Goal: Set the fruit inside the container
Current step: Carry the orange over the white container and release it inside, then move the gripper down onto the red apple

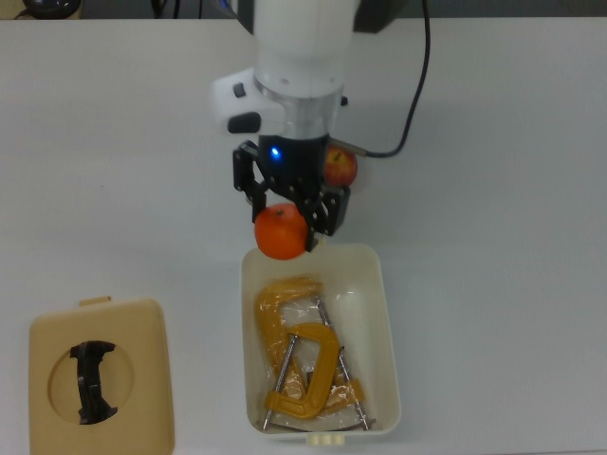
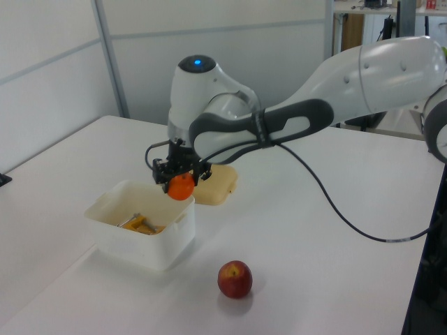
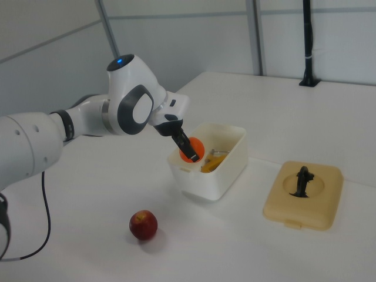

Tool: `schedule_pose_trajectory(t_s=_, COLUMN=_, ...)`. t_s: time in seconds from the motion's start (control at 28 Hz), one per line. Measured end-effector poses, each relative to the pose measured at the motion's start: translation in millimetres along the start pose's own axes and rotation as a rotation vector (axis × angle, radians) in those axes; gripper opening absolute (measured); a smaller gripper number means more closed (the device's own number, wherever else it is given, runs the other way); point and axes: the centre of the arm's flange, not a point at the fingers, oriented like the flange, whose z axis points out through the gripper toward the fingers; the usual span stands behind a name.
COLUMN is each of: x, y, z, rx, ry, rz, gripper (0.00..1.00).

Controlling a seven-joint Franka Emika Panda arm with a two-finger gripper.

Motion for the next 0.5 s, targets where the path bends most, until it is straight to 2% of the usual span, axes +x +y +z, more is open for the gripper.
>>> schedule_pose_trajectory(t_s=0.14, x=-5.7, y=-13.0, z=16.4, rx=-0.037, ry=0.041, rz=0.028, gripper=0.80)
schedule_pose_trajectory(t_s=0.29, x=-9.3, y=-21.3, z=28.8, rx=-0.075, ry=0.084, rz=0.051, gripper=0.93)
schedule_pose_trajectory(t_s=0.36, x=-9.0, y=-23.2, z=29.3, rx=-0.078, ry=0.094, rz=0.057, gripper=1.00)
schedule_pose_trajectory(t_s=0.5, x=-4.6, y=-25.4, z=20.6, rx=-0.066, ry=0.107, rz=0.053, gripper=1.00)
